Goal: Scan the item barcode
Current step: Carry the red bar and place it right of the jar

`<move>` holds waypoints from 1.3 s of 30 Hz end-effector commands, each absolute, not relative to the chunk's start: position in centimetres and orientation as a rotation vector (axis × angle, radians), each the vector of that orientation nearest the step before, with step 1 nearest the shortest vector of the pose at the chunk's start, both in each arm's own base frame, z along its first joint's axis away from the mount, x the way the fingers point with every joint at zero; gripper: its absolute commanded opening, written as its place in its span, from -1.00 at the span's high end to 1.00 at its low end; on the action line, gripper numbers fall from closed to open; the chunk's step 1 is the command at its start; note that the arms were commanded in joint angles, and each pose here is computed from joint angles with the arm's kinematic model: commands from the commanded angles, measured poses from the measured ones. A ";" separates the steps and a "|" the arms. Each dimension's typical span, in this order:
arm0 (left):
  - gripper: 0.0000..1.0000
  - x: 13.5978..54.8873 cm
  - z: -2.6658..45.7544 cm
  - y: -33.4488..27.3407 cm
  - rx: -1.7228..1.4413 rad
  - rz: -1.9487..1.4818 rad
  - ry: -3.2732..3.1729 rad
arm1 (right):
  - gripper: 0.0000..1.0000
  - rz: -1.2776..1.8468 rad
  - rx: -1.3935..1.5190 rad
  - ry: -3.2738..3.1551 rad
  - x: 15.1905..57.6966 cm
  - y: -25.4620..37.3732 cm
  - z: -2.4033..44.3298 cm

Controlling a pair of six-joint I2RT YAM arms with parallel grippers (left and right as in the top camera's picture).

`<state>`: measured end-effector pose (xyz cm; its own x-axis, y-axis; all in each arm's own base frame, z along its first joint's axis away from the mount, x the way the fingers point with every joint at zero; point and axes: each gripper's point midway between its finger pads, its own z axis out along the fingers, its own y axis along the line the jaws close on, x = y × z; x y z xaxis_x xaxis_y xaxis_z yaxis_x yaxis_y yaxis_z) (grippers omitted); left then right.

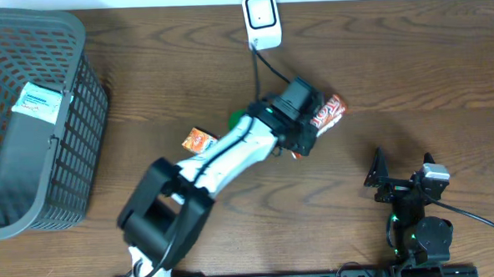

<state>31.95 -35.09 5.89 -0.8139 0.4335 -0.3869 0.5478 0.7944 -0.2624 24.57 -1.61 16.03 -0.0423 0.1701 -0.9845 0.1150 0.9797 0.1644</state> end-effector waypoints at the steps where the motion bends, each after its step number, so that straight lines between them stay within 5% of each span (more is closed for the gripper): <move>1: 0.85 32.7 3.1 -34.0 0.770 -0.320 2.678 | -0.98 0.022 0.227 1.616 24.5 -2.0 16.0; 3: 0.73 32.5 2.3 -33.9 0.780 -0.302 2.692 | -0.98 0.022 0.227 1.616 24.5 -2.0 16.0; 6: -0.11 32.9 2.5 -33.6 0.779 -0.272 2.679 | -0.99 0.022 0.227 1.616 24.5 -2.0 16.0; 9: -0.58 33.7 5.3 -33.8 0.804 -0.293 2.608 | -0.99 0.022 0.227 1.616 24.5 -2.0 16.0; 14: -0.96 35.1 16.7 -34.1 0.777 -0.395 2.359 | -0.99 0.022 0.227 1.616 24.5 -2.0 16.0; 19: -0.96 35.1 31.7 -29.5 0.670 -0.419 2.033 | -0.99 0.022 0.227 1.616 24.5 -2.0 16.0; 25: -0.95 34.6 40.7 -15.3 0.309 -0.207 1.907 | -0.99 0.022 0.227 1.616 24.5 -2.0 16.0; 32: -0.96 31.7 43.7 1.4 -0.267 0.019 1.847 | -0.98 0.022 0.227 1.616 24.5 -2.0 16.0; 39: -0.96 29.4 40.3 12.3 -0.843 0.115 1.821 | -0.98 0.022 0.227 1.616 24.5 -2.0 16.0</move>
